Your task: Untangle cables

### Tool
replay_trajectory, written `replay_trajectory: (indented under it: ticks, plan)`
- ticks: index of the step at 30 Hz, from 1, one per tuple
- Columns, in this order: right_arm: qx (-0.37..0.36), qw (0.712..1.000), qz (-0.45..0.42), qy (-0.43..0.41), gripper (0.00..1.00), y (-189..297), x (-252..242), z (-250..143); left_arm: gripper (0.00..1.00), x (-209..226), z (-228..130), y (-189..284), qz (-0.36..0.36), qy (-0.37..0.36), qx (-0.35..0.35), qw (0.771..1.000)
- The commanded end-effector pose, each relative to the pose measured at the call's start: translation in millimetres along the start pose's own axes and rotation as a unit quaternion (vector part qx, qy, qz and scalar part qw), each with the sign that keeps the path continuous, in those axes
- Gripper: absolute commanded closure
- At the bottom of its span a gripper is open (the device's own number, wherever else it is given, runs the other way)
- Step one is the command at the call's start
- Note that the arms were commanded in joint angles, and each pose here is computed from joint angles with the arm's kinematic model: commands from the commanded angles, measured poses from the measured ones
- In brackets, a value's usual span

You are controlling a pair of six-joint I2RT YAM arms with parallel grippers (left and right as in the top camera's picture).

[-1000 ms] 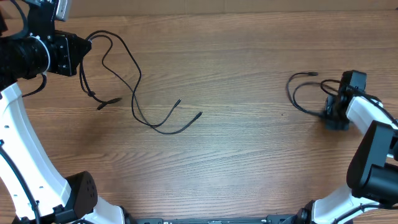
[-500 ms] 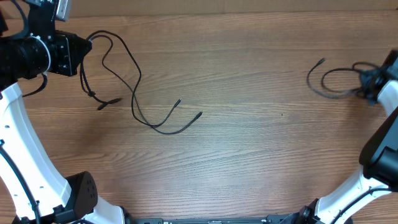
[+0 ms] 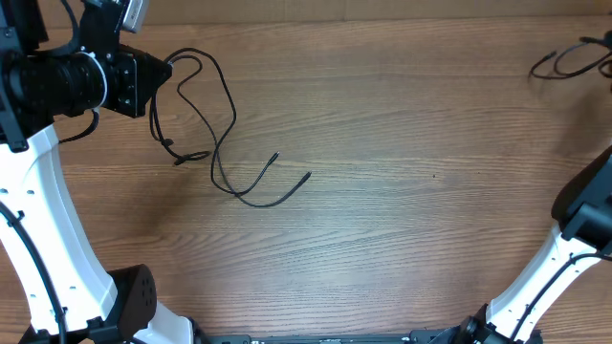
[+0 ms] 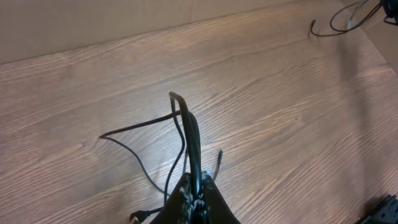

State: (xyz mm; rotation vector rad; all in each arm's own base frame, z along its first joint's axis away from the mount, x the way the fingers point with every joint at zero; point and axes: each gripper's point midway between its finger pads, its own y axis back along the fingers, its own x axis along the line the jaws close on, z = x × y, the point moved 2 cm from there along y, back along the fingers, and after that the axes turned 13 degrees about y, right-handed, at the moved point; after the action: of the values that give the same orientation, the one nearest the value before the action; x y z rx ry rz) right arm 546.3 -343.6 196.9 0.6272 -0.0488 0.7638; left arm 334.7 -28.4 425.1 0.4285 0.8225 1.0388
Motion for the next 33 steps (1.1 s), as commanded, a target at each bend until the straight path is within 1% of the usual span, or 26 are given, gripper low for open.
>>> replay_trajectory:
  ticks: [1, 4, 8, 12, 13, 14, 18, 20, 21, 22, 23, 24, 26, 28, 29, 31, 33]
  plan:
    - [-0.047, 0.999, -0.002, -0.01, 0.96, 0, -6, 29, 0.96, -4, 0, 2, -0.004, 0.005, -0.004, 1.0]
    - [-0.04, 0.999, -0.014, -0.01, 0.96, -15, -17, 18, 0.96, -4, 1, 2, -0.005, 0.007, -0.005, 1.0]
    - [-0.003, 0.999, -0.041, -0.001, 0.96, -44, -36, -20, 0.96, -7, 1, 1, -0.008, 0.004, -0.005, 1.0]
    - [0.067, 0.994, -0.084, 0.012, 0.96, -76, -64, -85, 0.96, -7, 4, 0, -0.007, 0.009, -0.01, 1.0]
    - [0.077, 0.993, -0.088, 0.014, 0.96, -80, -68, -94, 0.96, -8, 4, 0, -0.007, 0.009, -0.009, 1.0]
    - [0.095, 0.991, -0.093, 0.023, 0.96, -86, -73, -111, 0.96, -8, 4, 0, -0.008, 0.009, -0.009, 1.0]
    - [0.133, 0.985, -0.108, 0.032, 0.96, -95, -85, -144, 0.96, -8, 4, 0, -0.008, 0.009, -0.009, 1.0]
    - [0.139, 0.984, -0.11, 0.033, 0.96, -95, -87, -148, 0.96, -8, 3, 0, -0.008, 0.009, -0.009, 1.0]
    - [0.142, 0.983, -0.111, 0.033, 0.78, -95, -87, -149, 0.96, -8, 3, 0, -0.008, 0.011, -0.008, 1.0]
    - [0.142, 0.983, -0.108, 0.034, 0.42, -93, -85, -146, 0.96, -8, 3, 0, -0.008, 0.013, -0.008, 1.0]
    - [0.145, 0.983, -0.101, 0.044, 0.28, -91, -82, -143, 0.96, -8, 3, 0, -0.008, 0.015, -0.008, 1.0]
    - [0.145, 0.983, -0.069, 0.094, 0.12, -82, -66, -125, 0.96, -8, 3, 0, -0.008, 0.015, -0.008, 1.0]
    - [0.13, 0.983, -0.055, 0.116, 0.11, -66, -47, -99, 0.96, -8, 4, 0, -0.008, 0.014, -0.009, 1.0]
    - [0.106, 0.984, -0.038, 0.137, 0.11, -43, -21, -65, 0.96, -7, 6, 0, -0.004, 0.011, -0.014, 1.0]
    - [0.085, 0.985, -0.026, 0.15, 0.0, -26, -4, -42, 0.96, -6, 8, 0, 0.0, 0.008, -0.019, 1.0]
    - [0.063, 0.985, -0.013, 0.158, 0.0, -2, 13, -16, 0.96, -5, 9, 0, 0.003, 0.007, -0.02, 1.0]
    - [0.079, 0.983, 0.055, 0.154, 0.0, 32, 44, -7, 0.96, -5, 9, 0, 0.003, 0.01, -0.021, 1.0]
